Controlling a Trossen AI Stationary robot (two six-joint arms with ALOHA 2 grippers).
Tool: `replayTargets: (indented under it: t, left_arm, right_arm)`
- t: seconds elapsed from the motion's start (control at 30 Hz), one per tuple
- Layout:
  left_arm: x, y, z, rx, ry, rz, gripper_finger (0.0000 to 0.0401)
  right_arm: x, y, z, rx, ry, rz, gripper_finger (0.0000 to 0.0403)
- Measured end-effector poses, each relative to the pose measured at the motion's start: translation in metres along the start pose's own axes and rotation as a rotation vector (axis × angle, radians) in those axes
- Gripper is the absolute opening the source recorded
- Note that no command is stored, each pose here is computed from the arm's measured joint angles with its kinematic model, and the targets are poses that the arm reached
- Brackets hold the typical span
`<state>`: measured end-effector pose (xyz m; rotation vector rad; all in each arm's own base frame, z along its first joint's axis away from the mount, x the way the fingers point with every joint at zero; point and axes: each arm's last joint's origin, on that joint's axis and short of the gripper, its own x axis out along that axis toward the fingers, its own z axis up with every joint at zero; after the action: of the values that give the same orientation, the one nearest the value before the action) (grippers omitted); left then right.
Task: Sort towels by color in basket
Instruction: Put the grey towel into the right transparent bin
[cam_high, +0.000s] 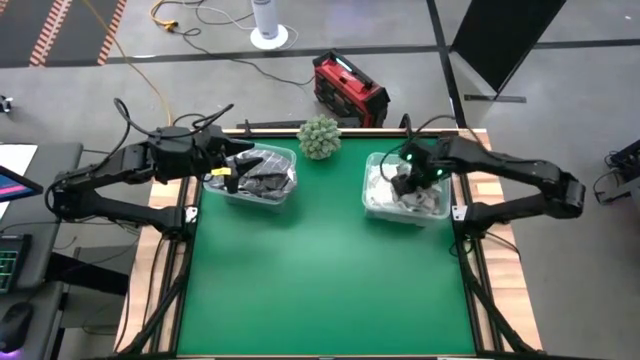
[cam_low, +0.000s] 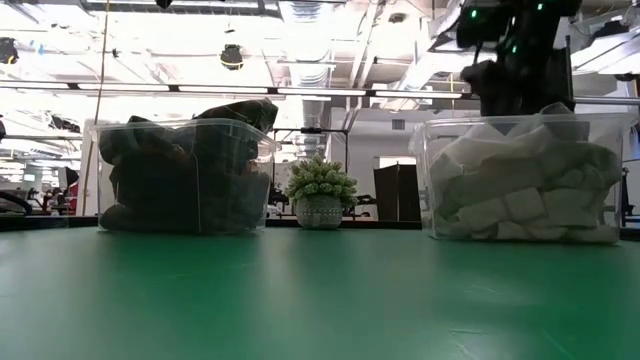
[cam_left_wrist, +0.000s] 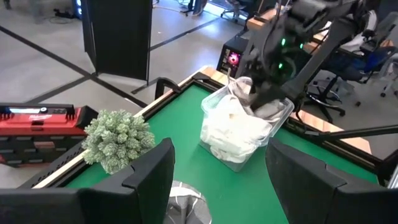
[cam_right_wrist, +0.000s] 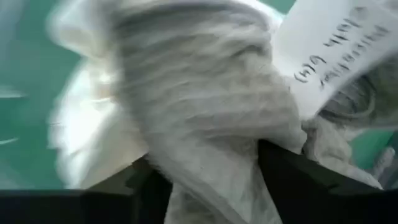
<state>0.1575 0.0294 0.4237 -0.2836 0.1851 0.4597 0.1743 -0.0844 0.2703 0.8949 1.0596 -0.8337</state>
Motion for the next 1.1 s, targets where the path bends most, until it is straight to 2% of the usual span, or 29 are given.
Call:
replayTargets:
  t: [0.13,0.27,0.37,0.47,0.63,0.83,0.97,1.1]
  left_arm:
    - [0.000,0.000,0.000,0.002,0.000,0.000,0.0240]
    - [0.000,0.000,0.000,0.003,0.000,0.000,0.0240]
    - [0.000,0.000,0.000,0.003,0.000,0.000,0.0240]
    - [0.000,0.000,0.000,0.004,0.000,-0.001,0.0240]
    - [0.000,0.000,0.000,0.004,0.000,0.000,0.0240]
    - [0.000,0.000,0.000,0.003,0.000,0.000,0.0240]
    - [0.000,0.000,0.000,0.003,0.001,0.000,0.0240]
    - [0.000,0.000,-0.001,0.004,0.006,0.001,0.0240]
  right_arm:
    - [-0.033,-0.005,0.003,0.023,0.012,0.050,0.0300]
    - [-0.069,-0.010,0.006,0.066,-0.014,0.047,0.0309]
    - [-0.092,-0.015,0.011,0.101,-0.136,0.004,0.0309]
    - [-0.100,-0.021,0.017,0.092,-0.258,-0.080,0.0308]
    - [-0.084,-0.023,0.030,0.030,-0.265,-0.141,0.0303]
    - [-0.053,-0.017,0.046,-0.006,-0.263,-0.121,0.0277]
    - [-0.030,-0.021,0.051,-0.004,-0.182,-0.170,0.0222]
    - [-0.015,-0.024,0.051,-0.003,-0.121,-0.191,0.0130]
